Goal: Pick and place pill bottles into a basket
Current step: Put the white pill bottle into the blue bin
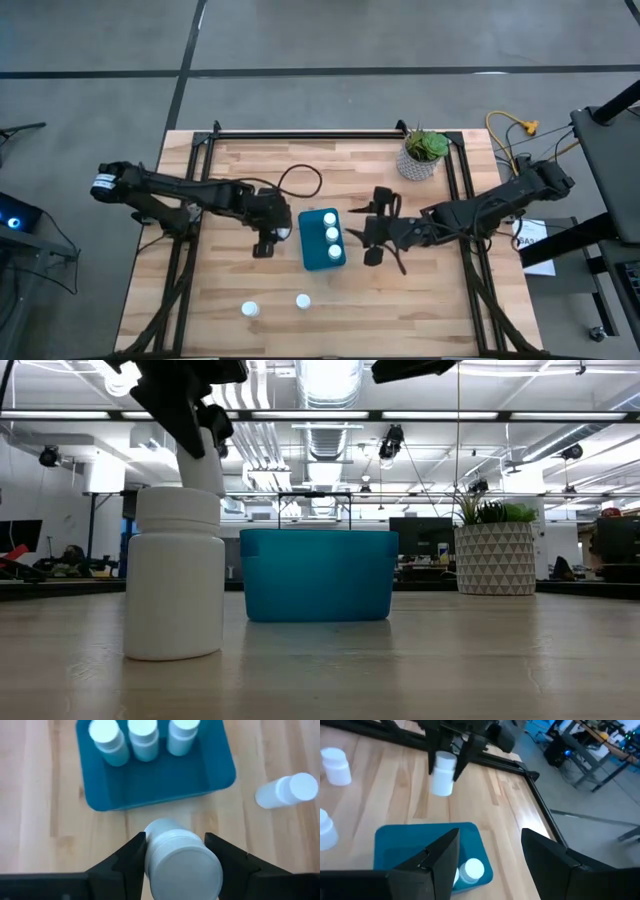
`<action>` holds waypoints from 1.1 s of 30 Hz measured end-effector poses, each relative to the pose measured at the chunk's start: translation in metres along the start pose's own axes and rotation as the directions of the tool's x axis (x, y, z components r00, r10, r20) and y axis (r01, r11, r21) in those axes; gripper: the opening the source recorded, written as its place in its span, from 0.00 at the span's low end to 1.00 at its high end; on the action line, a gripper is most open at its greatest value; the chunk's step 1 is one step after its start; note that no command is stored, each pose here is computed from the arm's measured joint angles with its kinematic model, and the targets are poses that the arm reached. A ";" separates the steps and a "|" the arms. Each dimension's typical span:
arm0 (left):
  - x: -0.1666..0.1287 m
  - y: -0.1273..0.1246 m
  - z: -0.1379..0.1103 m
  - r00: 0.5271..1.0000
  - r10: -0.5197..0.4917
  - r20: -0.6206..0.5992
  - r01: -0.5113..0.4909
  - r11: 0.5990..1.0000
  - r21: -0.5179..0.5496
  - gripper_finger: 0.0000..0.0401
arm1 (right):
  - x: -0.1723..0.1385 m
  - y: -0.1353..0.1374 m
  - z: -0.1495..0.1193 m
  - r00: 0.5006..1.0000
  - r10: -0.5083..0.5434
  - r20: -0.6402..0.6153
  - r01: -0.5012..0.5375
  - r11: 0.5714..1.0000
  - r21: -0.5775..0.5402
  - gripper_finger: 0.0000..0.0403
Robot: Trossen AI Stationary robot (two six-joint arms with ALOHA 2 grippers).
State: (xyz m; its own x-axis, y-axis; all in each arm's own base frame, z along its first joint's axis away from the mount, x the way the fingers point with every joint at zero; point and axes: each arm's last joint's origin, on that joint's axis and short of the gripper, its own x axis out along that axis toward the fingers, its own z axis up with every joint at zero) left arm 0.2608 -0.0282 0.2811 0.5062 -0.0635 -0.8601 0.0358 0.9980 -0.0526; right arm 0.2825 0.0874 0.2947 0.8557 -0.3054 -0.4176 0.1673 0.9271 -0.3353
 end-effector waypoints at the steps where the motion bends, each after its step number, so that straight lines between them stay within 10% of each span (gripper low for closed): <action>1: 0.000 0.002 0.002 1.000 0.003 -0.003 -0.003 1.000 -0.006 0.41 | -0.002 -0.002 0.000 1.000 0.000 -0.001 0.000 1.000 0.013 0.51; 33: 0.061 0.040 0.059 0.989 0.072 -0.126 -0.058 0.992 0.116 0.41 | -0.018 -0.009 -0.006 1.000 0.004 0.003 -0.004 0.998 0.055 0.51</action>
State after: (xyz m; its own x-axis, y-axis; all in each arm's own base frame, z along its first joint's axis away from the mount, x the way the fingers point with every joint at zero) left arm 0.3440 0.0071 0.2571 0.3944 0.0100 -0.9189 0.1059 0.9928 0.0563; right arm 0.2626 0.0832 0.3005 0.8578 -0.3012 -0.4165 0.1907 0.9390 -0.2863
